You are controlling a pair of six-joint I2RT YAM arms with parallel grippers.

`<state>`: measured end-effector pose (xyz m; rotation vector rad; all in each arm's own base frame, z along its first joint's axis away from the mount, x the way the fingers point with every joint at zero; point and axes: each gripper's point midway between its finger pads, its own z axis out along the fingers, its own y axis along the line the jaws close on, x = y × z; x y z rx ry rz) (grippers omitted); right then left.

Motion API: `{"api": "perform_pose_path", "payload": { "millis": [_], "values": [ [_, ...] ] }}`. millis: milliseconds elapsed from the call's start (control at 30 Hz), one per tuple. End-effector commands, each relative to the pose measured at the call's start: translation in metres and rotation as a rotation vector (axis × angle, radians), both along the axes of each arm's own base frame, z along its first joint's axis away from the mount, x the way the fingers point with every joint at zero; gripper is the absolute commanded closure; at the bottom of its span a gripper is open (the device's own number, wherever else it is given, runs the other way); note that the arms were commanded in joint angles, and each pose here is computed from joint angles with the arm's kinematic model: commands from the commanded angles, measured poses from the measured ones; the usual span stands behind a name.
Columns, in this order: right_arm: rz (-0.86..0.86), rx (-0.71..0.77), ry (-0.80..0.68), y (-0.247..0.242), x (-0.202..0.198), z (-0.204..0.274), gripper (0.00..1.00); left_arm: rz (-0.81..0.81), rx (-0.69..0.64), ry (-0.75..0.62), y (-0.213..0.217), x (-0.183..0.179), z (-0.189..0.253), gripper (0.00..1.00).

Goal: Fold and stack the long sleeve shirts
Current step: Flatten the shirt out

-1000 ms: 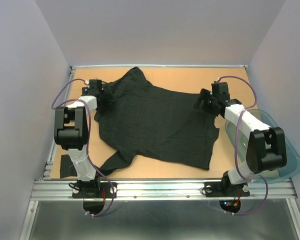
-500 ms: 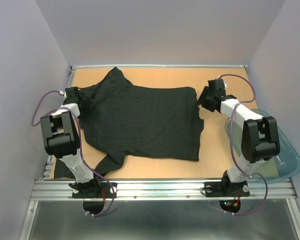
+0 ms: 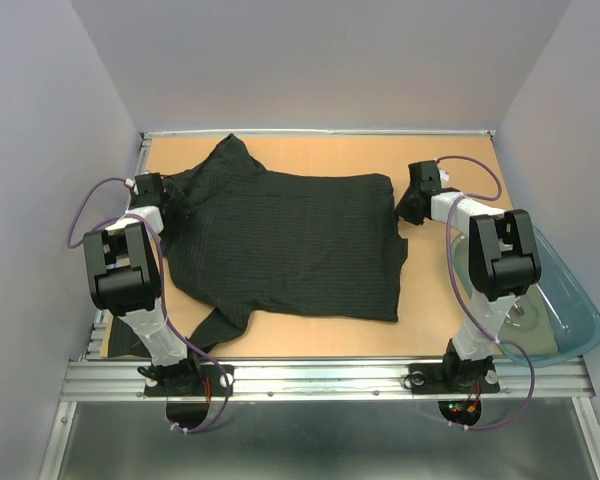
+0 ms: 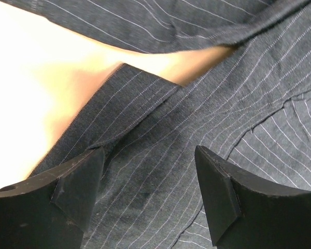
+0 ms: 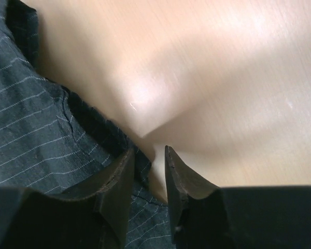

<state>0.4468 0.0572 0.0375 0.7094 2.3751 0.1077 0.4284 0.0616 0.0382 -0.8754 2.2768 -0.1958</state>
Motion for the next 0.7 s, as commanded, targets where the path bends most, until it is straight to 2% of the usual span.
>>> {"api": "perform_pose_path", "payload": {
  "millis": [0, 267, 667],
  "values": [
    [0.002, 0.03, -0.092, 0.001, 0.022, 0.016, 0.64, -0.043, -0.007, 0.047, -0.013, -0.013, -0.006, 0.18],
    [0.096, 0.107, -0.089, 0.021, 0.015, 0.012, 0.54, -0.046, -0.006, 0.047, -0.014, -0.012, -0.006, 0.18],
    [0.017, 0.054, -0.033, 0.004, -0.008, -0.011, 0.55, -0.047, -0.006, 0.05, -0.015, -0.012, -0.007, 0.18]
  ]
}}
